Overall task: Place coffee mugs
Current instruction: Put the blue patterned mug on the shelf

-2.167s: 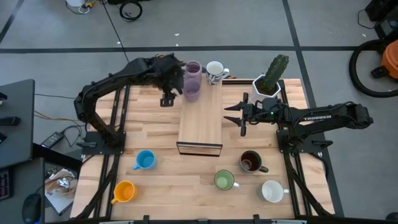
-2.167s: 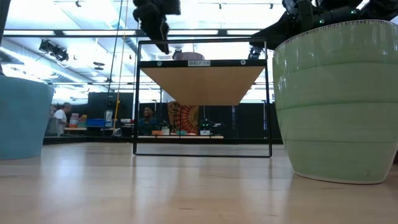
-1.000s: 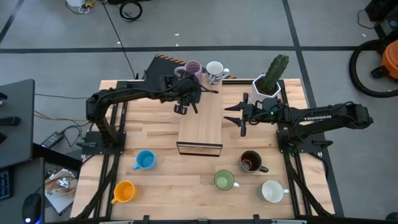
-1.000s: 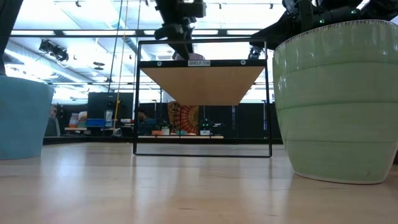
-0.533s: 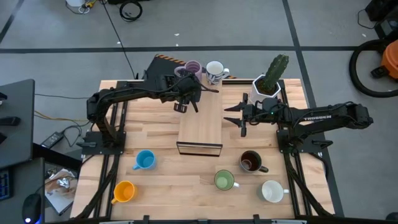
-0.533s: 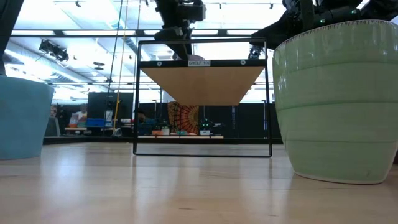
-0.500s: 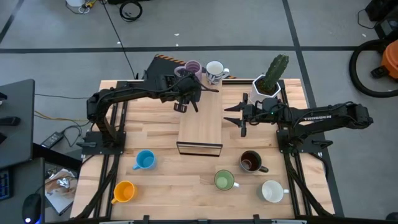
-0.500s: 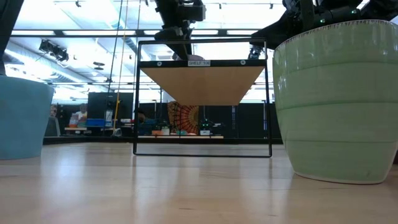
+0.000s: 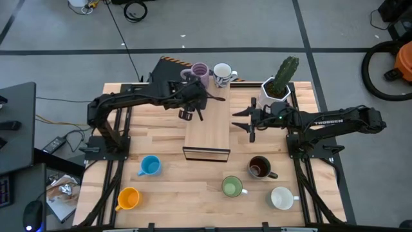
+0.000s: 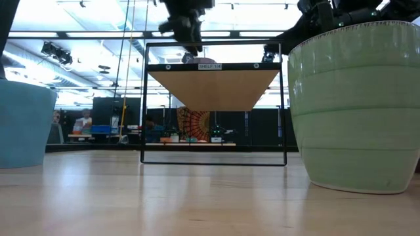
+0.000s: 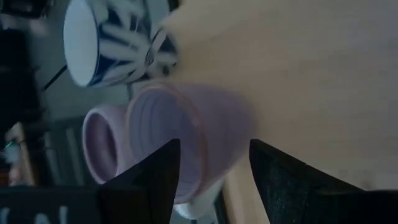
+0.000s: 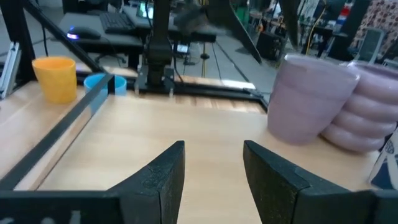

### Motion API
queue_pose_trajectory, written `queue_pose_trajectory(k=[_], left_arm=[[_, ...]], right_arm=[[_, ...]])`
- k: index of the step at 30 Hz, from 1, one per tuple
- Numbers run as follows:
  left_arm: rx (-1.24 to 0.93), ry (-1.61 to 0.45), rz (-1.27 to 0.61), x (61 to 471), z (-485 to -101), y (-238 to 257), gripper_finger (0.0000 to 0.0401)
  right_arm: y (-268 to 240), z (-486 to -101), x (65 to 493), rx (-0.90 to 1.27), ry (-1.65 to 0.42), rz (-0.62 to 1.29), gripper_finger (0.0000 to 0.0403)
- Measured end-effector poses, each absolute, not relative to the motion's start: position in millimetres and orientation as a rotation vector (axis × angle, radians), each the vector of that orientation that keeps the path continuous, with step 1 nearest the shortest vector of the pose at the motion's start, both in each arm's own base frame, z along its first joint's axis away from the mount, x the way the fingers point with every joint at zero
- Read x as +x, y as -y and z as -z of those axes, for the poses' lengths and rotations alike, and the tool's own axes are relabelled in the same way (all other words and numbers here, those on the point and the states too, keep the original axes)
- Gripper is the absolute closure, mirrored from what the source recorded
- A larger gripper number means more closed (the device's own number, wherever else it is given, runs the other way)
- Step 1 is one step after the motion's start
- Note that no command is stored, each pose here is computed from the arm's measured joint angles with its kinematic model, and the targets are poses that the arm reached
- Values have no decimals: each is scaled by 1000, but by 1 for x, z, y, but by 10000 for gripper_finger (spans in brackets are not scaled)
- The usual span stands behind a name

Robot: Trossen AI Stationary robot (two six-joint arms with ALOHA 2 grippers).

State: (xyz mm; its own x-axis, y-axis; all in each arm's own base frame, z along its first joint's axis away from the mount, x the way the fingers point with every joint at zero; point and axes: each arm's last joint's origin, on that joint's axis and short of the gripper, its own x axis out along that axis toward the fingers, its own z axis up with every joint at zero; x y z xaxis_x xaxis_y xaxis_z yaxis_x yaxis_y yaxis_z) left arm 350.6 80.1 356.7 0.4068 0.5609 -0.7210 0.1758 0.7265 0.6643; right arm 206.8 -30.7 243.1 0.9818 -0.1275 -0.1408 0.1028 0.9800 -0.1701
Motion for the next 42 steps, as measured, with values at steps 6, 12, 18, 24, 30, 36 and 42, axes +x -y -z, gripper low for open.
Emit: queue_pose_trajectory(k=[6,12,18,24,30,36,42], left_arm=[[446,-975,-113,332,-377,-83,204],[364,-917,-120,308,-381,-86,225],[338,-853,-143,284,-359,-77,241],[296,-724,-199,264,-332,-72,244],[250,-643,-194,249,-292,-67,244],[123,-676,-161,233,-249,-60,244],[95,-623,-141,218,-245,-47,244]], right_arm=[[31,-240,206,-168,-188,132,234],[31,-236,205,-166,-227,137,234],[32,-234,205,-161,-254,146,234],[34,-242,205,-152,-366,245,234],[30,-262,206,-16,-462,321,234],[10,-258,209,57,-629,360,234],[-15,-274,222,117,-753,349,237]])
